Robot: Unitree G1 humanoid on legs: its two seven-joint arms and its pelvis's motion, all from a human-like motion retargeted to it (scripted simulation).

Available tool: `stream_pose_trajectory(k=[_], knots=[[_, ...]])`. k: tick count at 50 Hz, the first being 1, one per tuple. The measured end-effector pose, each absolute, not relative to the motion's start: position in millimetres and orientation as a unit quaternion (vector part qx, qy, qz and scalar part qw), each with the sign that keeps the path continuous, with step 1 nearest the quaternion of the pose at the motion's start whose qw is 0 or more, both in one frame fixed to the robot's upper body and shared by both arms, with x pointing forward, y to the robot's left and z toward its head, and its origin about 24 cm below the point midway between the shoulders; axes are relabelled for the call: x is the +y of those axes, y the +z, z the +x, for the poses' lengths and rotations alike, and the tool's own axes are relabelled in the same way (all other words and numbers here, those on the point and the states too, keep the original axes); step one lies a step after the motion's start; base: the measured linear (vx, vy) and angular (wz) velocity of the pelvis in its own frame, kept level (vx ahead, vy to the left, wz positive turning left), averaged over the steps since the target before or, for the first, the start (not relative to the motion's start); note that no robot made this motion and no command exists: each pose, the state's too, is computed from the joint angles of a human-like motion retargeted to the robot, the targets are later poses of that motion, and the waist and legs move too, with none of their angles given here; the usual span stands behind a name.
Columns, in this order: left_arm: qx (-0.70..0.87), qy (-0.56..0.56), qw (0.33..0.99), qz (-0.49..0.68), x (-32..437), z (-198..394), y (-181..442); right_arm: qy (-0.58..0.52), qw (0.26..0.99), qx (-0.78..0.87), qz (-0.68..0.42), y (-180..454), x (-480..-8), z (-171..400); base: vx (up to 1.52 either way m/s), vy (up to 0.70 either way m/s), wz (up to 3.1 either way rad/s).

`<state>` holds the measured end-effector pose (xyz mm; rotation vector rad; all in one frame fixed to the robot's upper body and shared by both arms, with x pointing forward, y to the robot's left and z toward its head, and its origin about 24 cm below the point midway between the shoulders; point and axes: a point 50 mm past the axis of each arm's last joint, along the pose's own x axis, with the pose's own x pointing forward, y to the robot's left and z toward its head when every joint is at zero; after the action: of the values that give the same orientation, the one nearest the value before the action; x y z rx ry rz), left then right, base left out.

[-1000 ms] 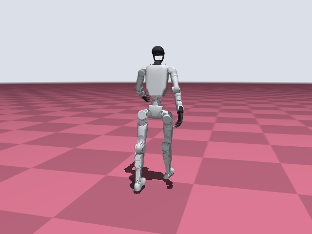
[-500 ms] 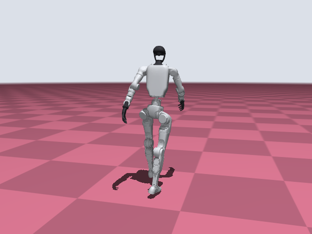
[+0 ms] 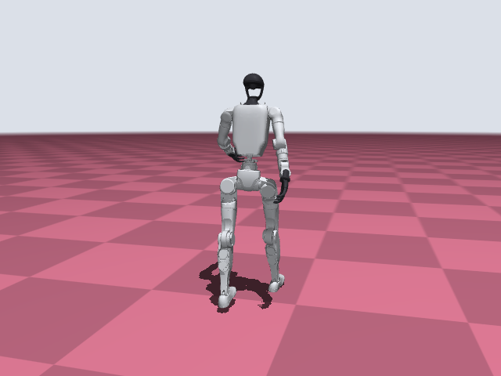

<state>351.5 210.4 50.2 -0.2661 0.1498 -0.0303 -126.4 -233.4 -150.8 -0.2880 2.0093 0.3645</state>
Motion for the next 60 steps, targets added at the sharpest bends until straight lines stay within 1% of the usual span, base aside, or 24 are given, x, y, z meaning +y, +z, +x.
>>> stream_pose_trajectory(k=[2,4,8,10,12,16,20,22,25,28,30,33,35,37,39,41,43,45,47,50,53,55,57,60], knots=[[0.023,-0.035,0.987,-0.157,207,358,73,0.152,0.513,0.836,-0.119,-152,-233,-124,1.12,-0.39,0.41],[0.015,-0.050,0.981,-0.188,204,353,71,0.149,0.521,0.831,-0.121,-155,-232,-114,1.10,-0.35,-0.25],[0.134,-0.021,0.965,-0.226,206,309,2,0.122,0.564,0.802,-0.157,-165,-236,-68,1.13,-0.31,-0.57],[0.269,0.012,0.943,-0.195,212,257,-58,0.105,0.594,0.777,-0.179,-170,-236,-38,1.09,-0.33,-0.20],[0.408,0.027,0.900,-0.150,216,192,-110,0.079,0.652,0.732,-0.183,-172,-235,13,0.93,-0.28,-0.08],[0.622,0.051,0.778,-0.070,232,53,-163,0.027,0.785,0.585,-0.201,-151,-228,140,0.93,-0.17,-0.94],[0.747,0.094,0.658,-0.033,250,-70,-161,0.018,0.901,0.380,-0.209,-84,-213,255,1.01,-0.03,-2.22],[0.777,0.133,0.615,-0.022,257,-115,-149,0.013,0.940,0.270,-0.209,-40,-210,294,1.11,0.14,-1.88],[0.807,0.172,0.564,-0.014,256,-167,-130,0.008,0.965,0.166,-0.201,7,-210,322,1.14,0.25,-0.70],[0.828,0.164,0.536,-0.029,246,-192,-121,0.002,0.968,0.176,-0.181,2,-211,317,1.17,0.29,0.06],[0.838,0.126,0.530,-0.045,239,-194,-121,0.000,0.958,0.230,-0.171,-26,-213,296,1.22,0.29,0.36],[0.831,0.027,0.554,-0.043,241,-161,-135,0.020,0.917,0.360,-0.173,-88,-217,233,1.21,0.29,0.53],[0.795,-0.005,0.607,-0.006,254,-106,-150,0.049,0.871,0.456,-0.174,-125,-215,181,1.09,0.25,0.65],[0.722,0.031,0.690,0.024,266,-30,-160,0.084,0.812,0.548,-0.186,-153,-210,125,1.03,0.21,0.98],[0.617,0.085,0.782,0.012,272,56,-155,0.126,0.745,0.624,-0.198,-170,-205,68,1.02,0.14,1.38],[0.486,0.114,0.866,-0.039,267,139,-131,0.171,0.680,0.684,-0.201,-177,-200,16,1.01,0.06,1.75],[0.347,0.101,0.926,-0.107,254,207,-92,0.207,0.624,0.729,-0.191,-177,-197,-32,1.00,-0.02,1.99],[0.212,0.057,0.961,-0.168,238,257,-43,0.230,0.580,0.762,-0.171,-172,-196,-70,1.02,-0.12,2.15],[0.098,0.004,0.973,-0.208,226,288,6,0.239,0.552,0.785,-0.148,-167,-198,-94,1.07,-0.24,2.22],[-0.026,-0.058,0.970,-0.235,216,309,64,0.251,0.524,0.806,-0.117,-160,-199,-115,1.14,-0.44,1.70],[-0.054,-0.089,0.963,-0.250,211,307,75,0.255,0.520,0.809,-0.101,-158,-198,-120,1.09,-0.58,0.29],[-0.019,-0.076,0.958,-0.276,208,300,57,0.243,0.526,0.807,-0.117,-160,-206,-112,1.02,-0.28,0.13],[0.069,-0.026,0.954,-0.290,210,281,17,0.220,0.542,0.795,-0.162,-165,-215,-90,0.94,-0.34,0.44],[0.233,0.067,0.927,-0.288,211,240,-52,0.160,0.593,0.747,-0.253,-172,-233,-23,0.78,-0.42,0.65]])
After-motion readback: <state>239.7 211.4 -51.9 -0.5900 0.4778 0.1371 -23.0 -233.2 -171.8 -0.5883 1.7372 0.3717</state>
